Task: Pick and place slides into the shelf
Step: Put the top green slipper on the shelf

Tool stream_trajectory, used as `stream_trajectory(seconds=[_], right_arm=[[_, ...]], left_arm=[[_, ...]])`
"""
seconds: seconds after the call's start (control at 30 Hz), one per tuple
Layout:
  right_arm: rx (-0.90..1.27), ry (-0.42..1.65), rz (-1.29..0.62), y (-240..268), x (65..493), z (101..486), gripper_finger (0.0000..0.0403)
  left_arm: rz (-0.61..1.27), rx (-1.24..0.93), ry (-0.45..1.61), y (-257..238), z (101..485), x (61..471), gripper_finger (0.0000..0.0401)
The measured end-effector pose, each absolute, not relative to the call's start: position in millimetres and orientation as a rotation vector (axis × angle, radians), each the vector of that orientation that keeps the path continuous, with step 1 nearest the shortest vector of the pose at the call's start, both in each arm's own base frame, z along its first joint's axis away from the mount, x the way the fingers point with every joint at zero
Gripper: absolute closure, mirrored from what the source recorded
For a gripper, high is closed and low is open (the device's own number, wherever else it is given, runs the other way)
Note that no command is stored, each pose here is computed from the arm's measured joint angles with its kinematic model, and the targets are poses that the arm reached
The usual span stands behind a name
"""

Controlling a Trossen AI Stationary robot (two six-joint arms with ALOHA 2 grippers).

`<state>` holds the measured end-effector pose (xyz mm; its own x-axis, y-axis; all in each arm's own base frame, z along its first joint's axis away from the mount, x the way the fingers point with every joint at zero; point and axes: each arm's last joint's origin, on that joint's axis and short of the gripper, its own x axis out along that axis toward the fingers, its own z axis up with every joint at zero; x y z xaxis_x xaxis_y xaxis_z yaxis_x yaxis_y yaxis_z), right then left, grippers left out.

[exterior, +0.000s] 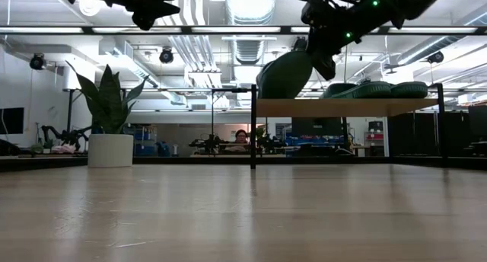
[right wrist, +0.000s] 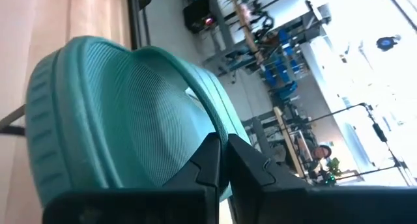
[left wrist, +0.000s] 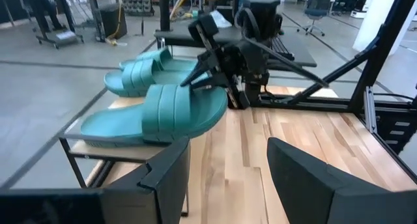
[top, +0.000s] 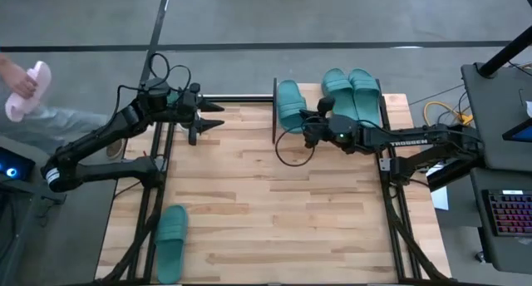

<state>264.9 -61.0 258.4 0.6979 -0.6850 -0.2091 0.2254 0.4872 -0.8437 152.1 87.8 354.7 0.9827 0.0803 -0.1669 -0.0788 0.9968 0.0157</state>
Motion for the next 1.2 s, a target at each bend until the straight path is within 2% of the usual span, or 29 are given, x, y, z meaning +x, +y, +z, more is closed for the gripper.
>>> stream_trajectory(seconds=[0.3, 0.6, 1.2], right_arm=[[-0.86, 0.49, -0.612, -58.9, 256.4, 239.6, 0.0392], [-0.835, 0.388, -0.652, -56.2, 256.2, 244.2, 0.0392], [-0.702, 0.361, -0.598, -51.9, 252.3, 229.0, 0.0387]], left_arm=[[0.085, 0.063, 0.083, 87.4, 364.4, 151.5, 0.0211], [0.085, 0.063, 0.082, 88.5, 361.8, 153.2, 0.0212], [0.085, 0.061, 0.086, 89.0, 360.6, 153.9, 0.0211]])
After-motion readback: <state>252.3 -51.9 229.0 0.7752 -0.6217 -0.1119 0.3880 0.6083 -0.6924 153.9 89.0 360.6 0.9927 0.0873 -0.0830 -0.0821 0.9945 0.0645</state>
